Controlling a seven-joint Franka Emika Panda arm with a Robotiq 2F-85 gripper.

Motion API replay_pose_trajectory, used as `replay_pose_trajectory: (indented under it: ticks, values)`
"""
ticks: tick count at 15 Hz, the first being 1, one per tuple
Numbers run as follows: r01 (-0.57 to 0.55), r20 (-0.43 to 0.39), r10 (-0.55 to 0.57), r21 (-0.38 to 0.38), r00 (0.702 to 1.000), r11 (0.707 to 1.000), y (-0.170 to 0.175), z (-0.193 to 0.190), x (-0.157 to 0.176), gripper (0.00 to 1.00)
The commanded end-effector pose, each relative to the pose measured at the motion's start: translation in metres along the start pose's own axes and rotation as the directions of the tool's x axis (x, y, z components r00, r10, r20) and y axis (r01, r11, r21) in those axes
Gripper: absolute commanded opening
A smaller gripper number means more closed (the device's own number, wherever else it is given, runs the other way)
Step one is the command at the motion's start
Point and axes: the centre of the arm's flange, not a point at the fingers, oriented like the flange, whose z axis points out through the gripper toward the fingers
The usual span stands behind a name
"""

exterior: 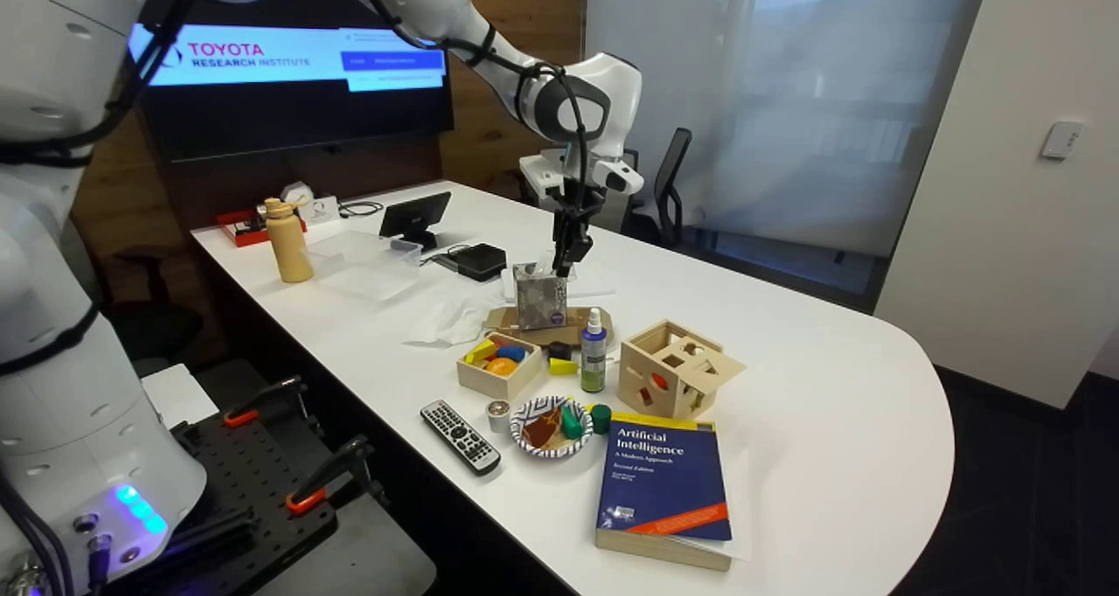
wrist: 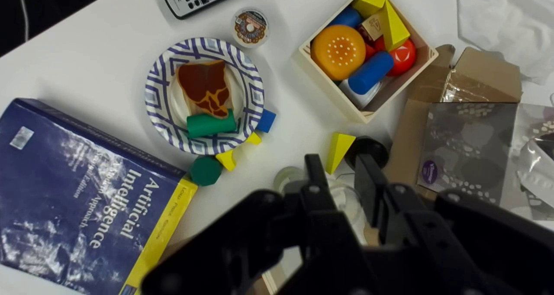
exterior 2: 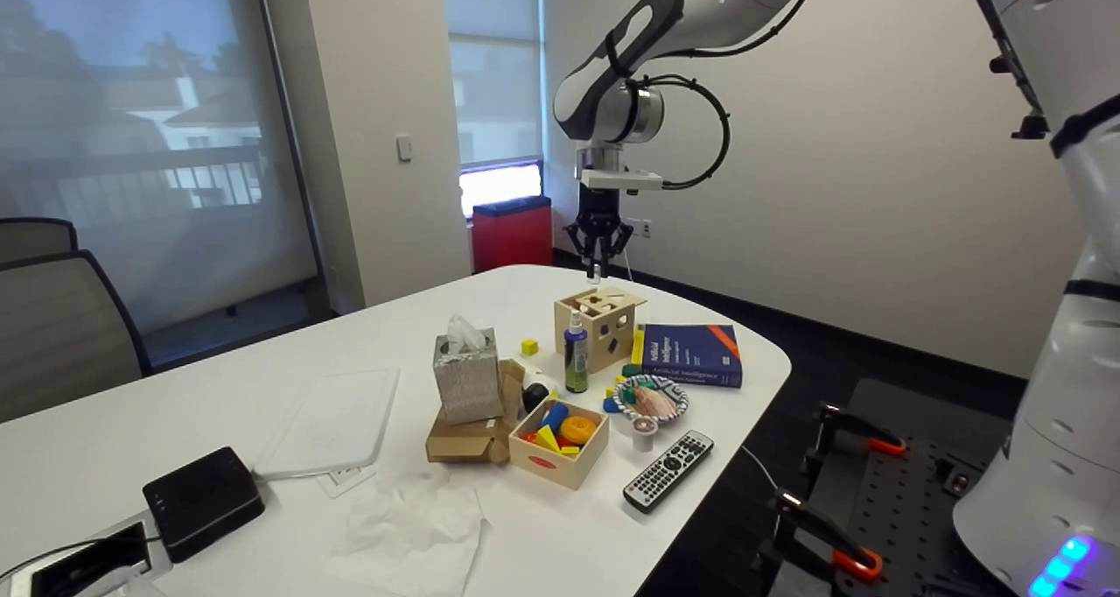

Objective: Place the cap on the spray bottle

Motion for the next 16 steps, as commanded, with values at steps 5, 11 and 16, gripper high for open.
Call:
replay_pose_trajectory:
  ticks: [5,11,16]
  values:
    - [0.009,0.04,-0.011,0.053,0.999,0.999,-0.006,0.029,0.06,0.06]
    - [0.014,0.067,-0.016,0.035,0.998,0.999,-0.018,0.044,0.079,0.06]
    - [0.016,0.087,-0.019,0.031,0.996,0.999,-0.018,0.054,0.087,0.06]
